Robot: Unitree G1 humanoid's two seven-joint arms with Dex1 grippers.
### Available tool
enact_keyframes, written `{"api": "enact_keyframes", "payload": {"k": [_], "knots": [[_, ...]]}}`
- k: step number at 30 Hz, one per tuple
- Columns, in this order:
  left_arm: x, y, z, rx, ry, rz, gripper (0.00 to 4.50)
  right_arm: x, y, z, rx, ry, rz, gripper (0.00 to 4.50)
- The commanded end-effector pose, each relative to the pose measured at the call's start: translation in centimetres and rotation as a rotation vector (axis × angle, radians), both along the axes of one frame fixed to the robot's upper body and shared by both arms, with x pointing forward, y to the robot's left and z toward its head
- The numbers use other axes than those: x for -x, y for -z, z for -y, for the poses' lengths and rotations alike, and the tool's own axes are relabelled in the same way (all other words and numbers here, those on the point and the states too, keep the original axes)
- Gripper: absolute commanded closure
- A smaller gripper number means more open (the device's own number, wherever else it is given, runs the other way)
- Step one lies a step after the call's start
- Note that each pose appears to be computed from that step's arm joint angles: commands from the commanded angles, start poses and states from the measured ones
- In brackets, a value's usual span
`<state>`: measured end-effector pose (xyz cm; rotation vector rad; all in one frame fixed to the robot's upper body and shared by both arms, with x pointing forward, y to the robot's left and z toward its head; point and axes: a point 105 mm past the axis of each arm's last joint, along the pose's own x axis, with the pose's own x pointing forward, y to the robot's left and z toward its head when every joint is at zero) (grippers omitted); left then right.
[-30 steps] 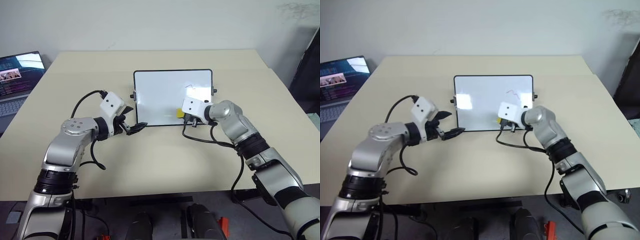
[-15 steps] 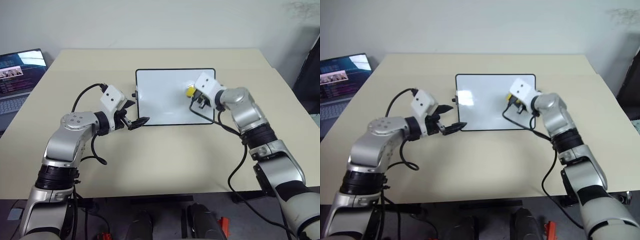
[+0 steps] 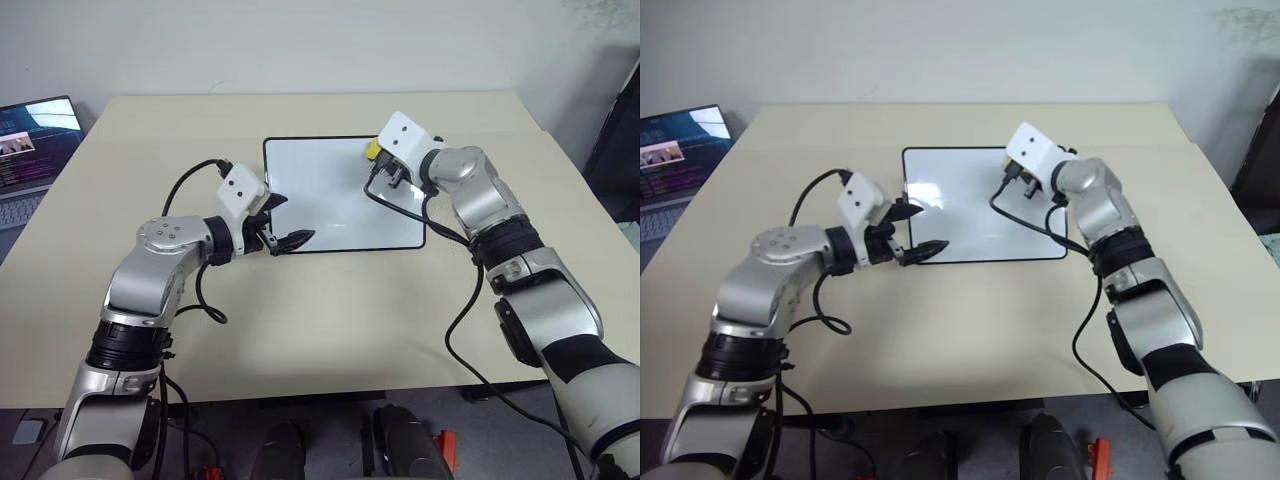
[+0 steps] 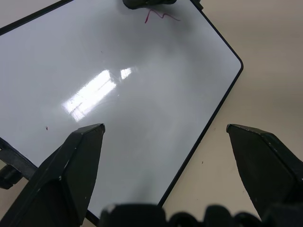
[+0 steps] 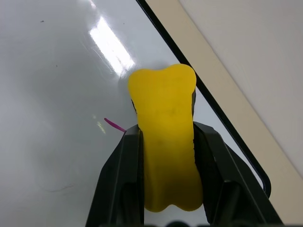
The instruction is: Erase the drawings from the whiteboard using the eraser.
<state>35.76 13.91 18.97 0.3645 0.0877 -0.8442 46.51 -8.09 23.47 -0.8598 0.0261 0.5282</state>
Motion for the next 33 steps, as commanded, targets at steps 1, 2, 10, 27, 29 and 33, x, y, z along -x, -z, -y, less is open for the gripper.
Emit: {"api": "enact_keyframes", "payload": {"k": [1,2,10,27,29,33], "knots": [[0.3,-1.0,0.8,0.006,0.032,0.047,0.00,0.5,-2.6,-1.0,0.002,-0.049,0.055,3.40],[0.3,-0.9,0.8,0.007,0.032,0.046,0.00,0.6,-2.4,-1.2,0.005,-0.063,0.046,3.40],[0.5,-0.3,0.8,0.009,0.033,0.041,0.00,1.2,-1.4,-2.3,0.048,-0.113,0.012,3.40],[-0.2,-0.7,0.3,-0.010,0.039,0.045,0.00,0.2,2.6,2.8,0.180,0.038,-0.095,3.40],[-0.3,-0.9,0.3,-0.010,0.039,0.048,0.00,0.1,3.2,4.1,0.197,0.067,-0.114,3.40],[-0.5,-1.0,0.1,-0.013,0.039,0.047,0.00,0.0,4.1,6.2,0.214,0.112,-0.144,3.40]]}}
